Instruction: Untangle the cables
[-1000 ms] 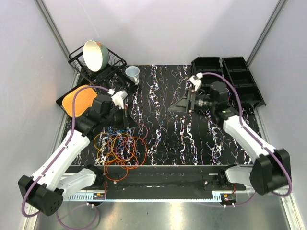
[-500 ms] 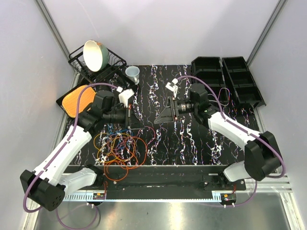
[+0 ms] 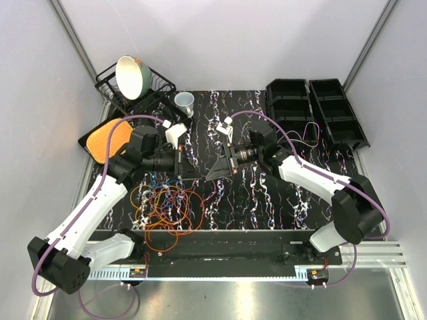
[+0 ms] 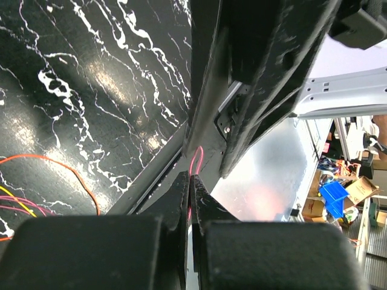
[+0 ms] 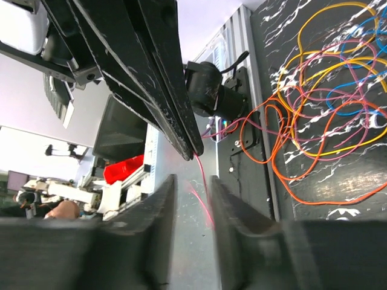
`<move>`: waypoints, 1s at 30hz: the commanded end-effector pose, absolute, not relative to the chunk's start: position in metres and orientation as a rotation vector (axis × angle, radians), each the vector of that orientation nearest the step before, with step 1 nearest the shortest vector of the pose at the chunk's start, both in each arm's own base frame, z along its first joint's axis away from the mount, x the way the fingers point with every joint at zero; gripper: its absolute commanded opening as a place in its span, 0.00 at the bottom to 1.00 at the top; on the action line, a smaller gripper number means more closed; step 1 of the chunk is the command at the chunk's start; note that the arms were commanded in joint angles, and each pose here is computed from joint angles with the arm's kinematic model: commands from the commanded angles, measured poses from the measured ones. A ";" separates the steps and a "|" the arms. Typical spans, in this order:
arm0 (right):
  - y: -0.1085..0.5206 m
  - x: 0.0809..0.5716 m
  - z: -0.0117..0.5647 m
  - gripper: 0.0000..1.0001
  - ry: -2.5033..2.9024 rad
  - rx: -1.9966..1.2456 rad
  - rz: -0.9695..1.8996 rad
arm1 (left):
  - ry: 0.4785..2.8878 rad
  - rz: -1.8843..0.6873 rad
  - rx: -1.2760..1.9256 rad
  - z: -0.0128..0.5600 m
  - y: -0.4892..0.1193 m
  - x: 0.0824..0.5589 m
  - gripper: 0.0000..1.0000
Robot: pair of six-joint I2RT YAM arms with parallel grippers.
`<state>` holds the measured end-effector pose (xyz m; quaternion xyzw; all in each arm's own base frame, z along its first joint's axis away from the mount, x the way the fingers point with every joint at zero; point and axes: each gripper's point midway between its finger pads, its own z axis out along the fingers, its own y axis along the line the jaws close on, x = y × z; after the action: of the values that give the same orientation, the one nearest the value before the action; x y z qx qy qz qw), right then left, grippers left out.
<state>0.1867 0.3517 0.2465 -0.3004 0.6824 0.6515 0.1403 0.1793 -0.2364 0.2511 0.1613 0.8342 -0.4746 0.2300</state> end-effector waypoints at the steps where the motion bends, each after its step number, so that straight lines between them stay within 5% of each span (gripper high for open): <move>1: 0.362 0.183 0.262 0.27 1.890 -0.946 1.875 | 2.133 -1.335 0.503 0.288 -0.242 0.182 0.00; 5: 0.363 0.180 0.265 0.02 1.882 -0.954 1.881 | 2.116 -1.315 0.480 0.291 -0.240 0.185 0.00; 8: 0.364 0.186 0.272 0.00 1.873 -0.922 1.826 | 2.108 -1.298 0.451 0.292 -0.239 0.188 0.05; 10: 0.365 0.195 0.287 0.00 1.851 -0.909 1.755 | 2.110 -1.266 0.432 0.291 -0.236 0.192 0.53; 11: 0.362 0.208 0.276 0.00 1.917 -0.860 1.643 | 2.126 -1.213 0.392 0.287 -0.232 0.197 0.88; 12: 0.358 0.219 0.277 0.00 1.951 -0.818 1.573 | 2.125 -1.170 0.370 0.286 -0.227 0.200 0.97; 21: 0.171 0.350 0.349 0.00 1.885 -0.145 1.015 | 2.174 -0.691 0.050 0.255 -0.157 0.223 0.99; 26: 0.088 0.360 0.367 0.00 1.899 0.130 0.537 | 2.170 -0.606 -0.034 0.246 -0.141 0.224 0.99; 30: 0.067 0.350 0.358 0.00 1.900 0.274 0.467 | 2.244 -0.599 -0.057 0.223 -0.144 0.225 0.99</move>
<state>0.3598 0.1068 0.3772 0.0386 0.7809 0.2898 0.5520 0.2156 -0.1505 0.2456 0.0053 0.8710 -0.2684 0.4115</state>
